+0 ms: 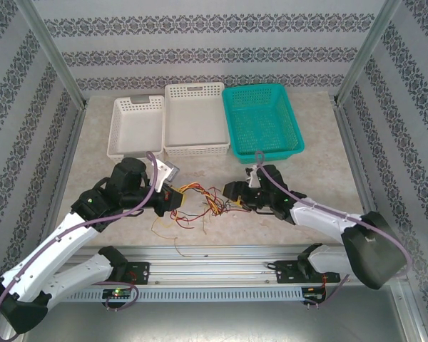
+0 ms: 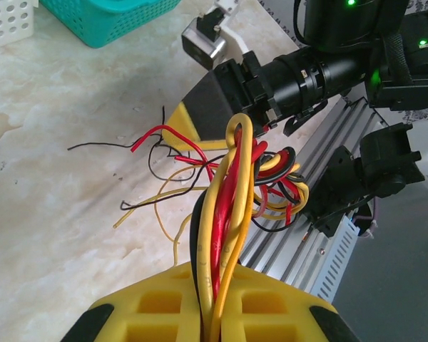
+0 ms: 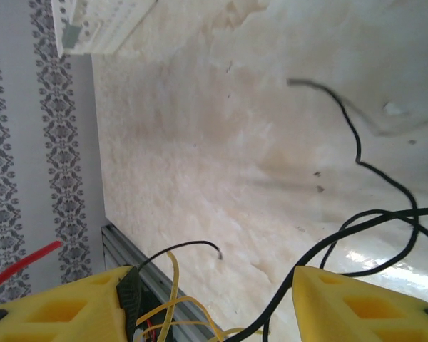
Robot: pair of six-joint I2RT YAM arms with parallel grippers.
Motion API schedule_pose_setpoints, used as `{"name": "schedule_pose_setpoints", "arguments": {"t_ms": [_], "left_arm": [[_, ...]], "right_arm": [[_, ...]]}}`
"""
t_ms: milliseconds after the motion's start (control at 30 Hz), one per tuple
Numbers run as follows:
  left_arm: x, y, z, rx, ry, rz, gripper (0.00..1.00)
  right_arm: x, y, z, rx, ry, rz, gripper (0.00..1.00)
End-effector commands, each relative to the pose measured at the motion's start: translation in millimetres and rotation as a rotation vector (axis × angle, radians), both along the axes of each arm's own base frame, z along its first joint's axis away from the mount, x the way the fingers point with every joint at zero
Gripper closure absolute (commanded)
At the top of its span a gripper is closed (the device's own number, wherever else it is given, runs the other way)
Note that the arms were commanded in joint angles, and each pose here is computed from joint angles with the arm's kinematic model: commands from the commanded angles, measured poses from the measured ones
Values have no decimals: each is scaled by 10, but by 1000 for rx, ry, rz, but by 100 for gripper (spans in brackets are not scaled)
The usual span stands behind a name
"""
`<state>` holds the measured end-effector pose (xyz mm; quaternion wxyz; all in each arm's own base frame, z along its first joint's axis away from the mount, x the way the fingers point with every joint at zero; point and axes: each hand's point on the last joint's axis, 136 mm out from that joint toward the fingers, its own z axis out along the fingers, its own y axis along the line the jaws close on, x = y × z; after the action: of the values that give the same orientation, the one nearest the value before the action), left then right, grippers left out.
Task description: Untangle the cables
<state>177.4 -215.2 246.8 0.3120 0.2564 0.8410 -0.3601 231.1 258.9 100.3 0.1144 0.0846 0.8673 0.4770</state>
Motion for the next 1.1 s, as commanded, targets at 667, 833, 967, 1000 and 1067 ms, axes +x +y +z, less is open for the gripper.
{"name": "schedule_pose_setpoints", "arguments": {"t_ms": [667, 833, 967, 1000, 1067], "left_arm": [[6, 137, -78, 56, -43, 29, 100], [-7, 296, -59, 128, -47, 77, 100], [-11, 423, -43, 182, -48, 119, 100], [-4, 449, -62, 200, -41, 129, 100], [23, 503, -133, 245, -27, 148, 100]], "right_arm": [[142, -137, -159, -235, -14, -1, 100], [291, -911, 113, -413, -142, -197, 100], [313, -1340, 344, -408, -188, -331, 100], [314, -1404, 379, -408, -193, -349, 100], [312, -1565, 457, -434, -198, -391, 100]]}}
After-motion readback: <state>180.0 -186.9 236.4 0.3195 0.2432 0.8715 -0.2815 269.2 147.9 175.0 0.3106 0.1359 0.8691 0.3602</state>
